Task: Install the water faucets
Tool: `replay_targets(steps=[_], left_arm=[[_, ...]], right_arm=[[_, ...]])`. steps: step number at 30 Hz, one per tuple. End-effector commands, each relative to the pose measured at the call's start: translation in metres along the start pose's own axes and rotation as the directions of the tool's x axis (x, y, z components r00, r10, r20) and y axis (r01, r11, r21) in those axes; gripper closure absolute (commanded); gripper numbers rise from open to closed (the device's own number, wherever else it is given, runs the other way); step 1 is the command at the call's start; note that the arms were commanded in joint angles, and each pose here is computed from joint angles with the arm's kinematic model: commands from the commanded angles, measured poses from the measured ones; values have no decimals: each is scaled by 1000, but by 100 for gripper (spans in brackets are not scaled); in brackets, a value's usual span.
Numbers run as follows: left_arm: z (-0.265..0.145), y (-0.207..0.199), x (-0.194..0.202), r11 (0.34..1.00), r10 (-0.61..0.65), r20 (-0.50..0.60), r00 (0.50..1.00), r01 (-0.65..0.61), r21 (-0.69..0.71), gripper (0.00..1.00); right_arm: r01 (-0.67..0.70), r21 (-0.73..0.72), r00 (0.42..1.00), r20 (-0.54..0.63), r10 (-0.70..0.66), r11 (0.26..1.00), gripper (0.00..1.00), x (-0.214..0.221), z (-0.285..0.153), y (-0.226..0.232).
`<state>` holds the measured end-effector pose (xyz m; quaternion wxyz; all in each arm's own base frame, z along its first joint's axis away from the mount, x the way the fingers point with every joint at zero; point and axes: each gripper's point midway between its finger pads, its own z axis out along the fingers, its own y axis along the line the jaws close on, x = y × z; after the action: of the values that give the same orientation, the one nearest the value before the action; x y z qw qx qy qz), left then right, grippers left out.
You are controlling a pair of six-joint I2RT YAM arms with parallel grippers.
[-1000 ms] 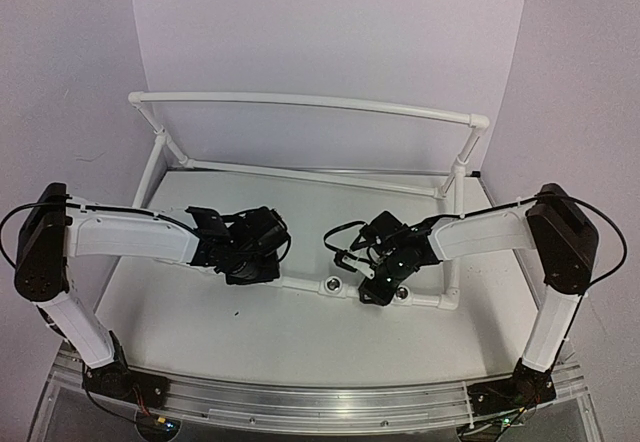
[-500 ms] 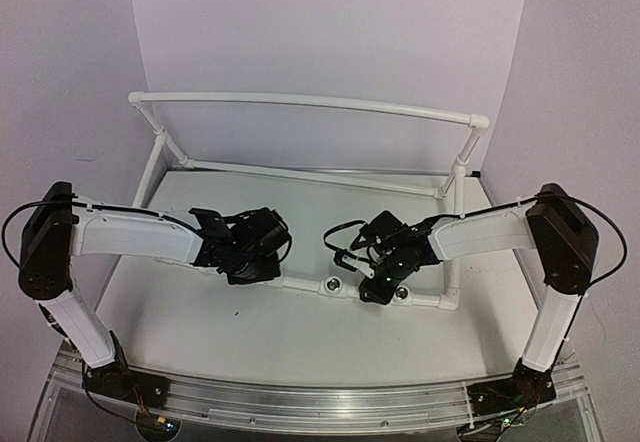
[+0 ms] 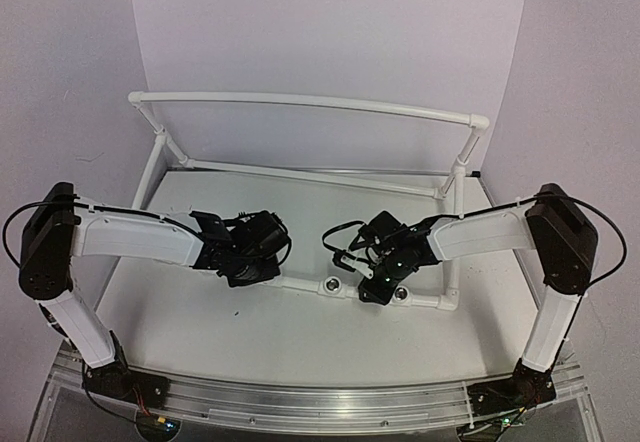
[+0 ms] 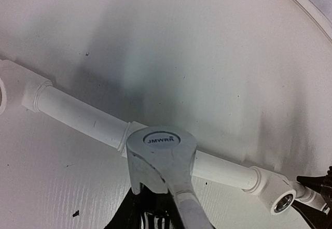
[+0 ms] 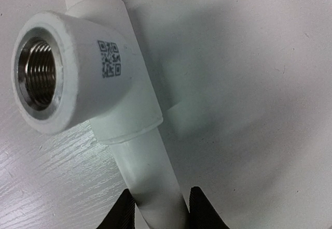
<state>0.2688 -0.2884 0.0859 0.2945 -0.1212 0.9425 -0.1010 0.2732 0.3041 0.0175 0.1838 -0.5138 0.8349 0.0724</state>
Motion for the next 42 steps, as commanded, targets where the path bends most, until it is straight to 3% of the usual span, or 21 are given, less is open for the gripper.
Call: replay_targets(steps=[1,14,23,33,42], left_arm=[[6,12,-4,999,-14,34,999,15,-41,100],[12,14,12,991,102,-37,994,-105,-83,100],[11,13,24,991,126,-54,991,-128,-41,100],[3,7,23,981,195,-61,979,-195,4,100],[-1,4,31,941,339,-118,933,-337,41,100]], right_arm=[[6,-18,1000,7,-6,1000,67,-9,4,6],[12,-14,1000,0,-12,1000,75,-6,5,5],[9,-1,1000,-10,-9,1000,100,-4,7,3],[13,0,1000,-12,-13,1000,100,-2,6,4],[18,-7,1000,-13,-18,1000,100,-2,7,5]])
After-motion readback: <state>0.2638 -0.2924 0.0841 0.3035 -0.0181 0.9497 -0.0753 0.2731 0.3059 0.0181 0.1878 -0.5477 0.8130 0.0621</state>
